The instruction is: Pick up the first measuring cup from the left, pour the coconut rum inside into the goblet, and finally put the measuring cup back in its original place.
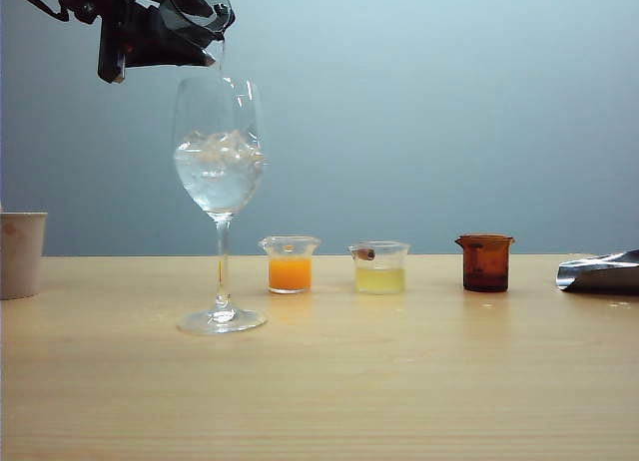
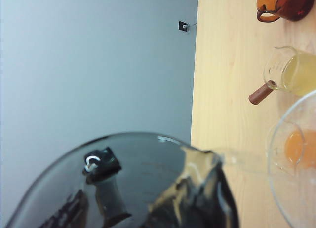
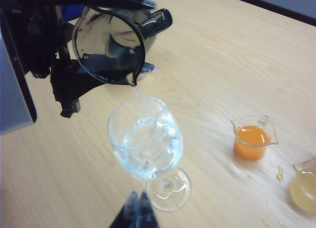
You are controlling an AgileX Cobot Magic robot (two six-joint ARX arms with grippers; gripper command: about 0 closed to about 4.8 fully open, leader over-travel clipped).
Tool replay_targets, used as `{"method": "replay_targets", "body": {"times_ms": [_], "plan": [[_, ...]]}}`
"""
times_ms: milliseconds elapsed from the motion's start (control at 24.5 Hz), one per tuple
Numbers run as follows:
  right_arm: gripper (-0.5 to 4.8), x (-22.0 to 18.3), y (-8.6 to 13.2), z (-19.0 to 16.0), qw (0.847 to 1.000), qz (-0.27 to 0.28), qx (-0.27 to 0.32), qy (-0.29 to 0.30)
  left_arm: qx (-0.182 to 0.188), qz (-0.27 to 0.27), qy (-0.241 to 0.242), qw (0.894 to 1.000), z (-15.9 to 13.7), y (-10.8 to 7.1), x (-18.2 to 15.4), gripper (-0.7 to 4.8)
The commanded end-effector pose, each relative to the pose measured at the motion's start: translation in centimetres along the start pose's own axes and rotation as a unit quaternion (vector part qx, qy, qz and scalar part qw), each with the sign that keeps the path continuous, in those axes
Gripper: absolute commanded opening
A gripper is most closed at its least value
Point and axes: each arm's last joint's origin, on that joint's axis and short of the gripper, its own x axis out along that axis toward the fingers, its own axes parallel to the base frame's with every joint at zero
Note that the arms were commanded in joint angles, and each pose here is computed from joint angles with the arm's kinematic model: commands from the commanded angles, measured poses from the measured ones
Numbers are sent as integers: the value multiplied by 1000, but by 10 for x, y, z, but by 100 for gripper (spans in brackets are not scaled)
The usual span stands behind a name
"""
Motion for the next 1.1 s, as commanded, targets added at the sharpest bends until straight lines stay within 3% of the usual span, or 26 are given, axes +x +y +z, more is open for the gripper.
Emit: {"method": "replay_targets", "body": {"times_ms": [41,245,1101], "plan": [[-5,-1,1,2,1000,2,-5,-6,16,16,-6,1000,3,6,-2,178],[-5,-1,1,2,1000,2,-4,-4,41,18,-6,999,3,6,-2,178],[-5,-1,1,1,1000,3,-4,-3,34,34,-8,999,5,11,-5,178]]}}
